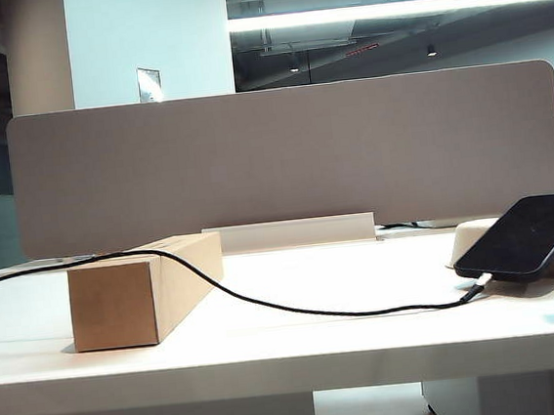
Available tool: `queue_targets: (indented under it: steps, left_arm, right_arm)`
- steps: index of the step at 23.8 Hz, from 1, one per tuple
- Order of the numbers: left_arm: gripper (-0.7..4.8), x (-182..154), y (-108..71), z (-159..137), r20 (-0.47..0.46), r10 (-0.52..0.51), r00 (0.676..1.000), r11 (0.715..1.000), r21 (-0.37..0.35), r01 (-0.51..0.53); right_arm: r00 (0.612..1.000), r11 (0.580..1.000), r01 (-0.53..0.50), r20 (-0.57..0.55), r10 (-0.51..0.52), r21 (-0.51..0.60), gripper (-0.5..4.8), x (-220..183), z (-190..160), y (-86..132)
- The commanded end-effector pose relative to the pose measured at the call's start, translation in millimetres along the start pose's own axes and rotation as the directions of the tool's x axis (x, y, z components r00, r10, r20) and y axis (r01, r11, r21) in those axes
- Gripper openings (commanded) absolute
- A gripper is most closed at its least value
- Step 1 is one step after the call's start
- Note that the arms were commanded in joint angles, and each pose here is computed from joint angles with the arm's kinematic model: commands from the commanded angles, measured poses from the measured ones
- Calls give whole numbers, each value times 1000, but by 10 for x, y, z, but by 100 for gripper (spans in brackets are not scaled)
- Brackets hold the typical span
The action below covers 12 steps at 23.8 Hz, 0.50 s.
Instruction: Pick up the charging cable and the phone, plug the charging cable into the charging port on the phone, and finally place them back on the table.
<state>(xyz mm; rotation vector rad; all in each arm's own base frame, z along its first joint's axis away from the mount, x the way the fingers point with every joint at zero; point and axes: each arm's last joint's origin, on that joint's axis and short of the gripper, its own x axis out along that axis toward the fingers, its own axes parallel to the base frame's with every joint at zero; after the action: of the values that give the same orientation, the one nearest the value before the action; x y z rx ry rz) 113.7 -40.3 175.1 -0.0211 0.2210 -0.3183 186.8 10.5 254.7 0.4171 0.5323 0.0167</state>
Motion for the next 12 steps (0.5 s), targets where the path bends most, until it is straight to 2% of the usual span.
queue_targets:
  steps: [1,4,8,12]
  left_arm:
    - [-6,-1,-2,13,14,-3,1000,1000,0,3]
    - [-6,-1,-2,13,15,-2,1000,1000,0,2]
    - [-6,-1,-2,10,12,-2,1000,1000,0,2]
    - [-6,-1,-2,1,3,-2,1000,1000,0,2]
  right_arm:
    - [999,1000,1,52,0,-22,75,-147,-97,-37]
    - [995,999,-19,101,23,-39,61,-278,-232,-84]
    - [979,996,-52,194,66,-78,-2,-469,-492,-180]
    - [961,992,-85,257,106,-92,-2,-563,-670,-246]
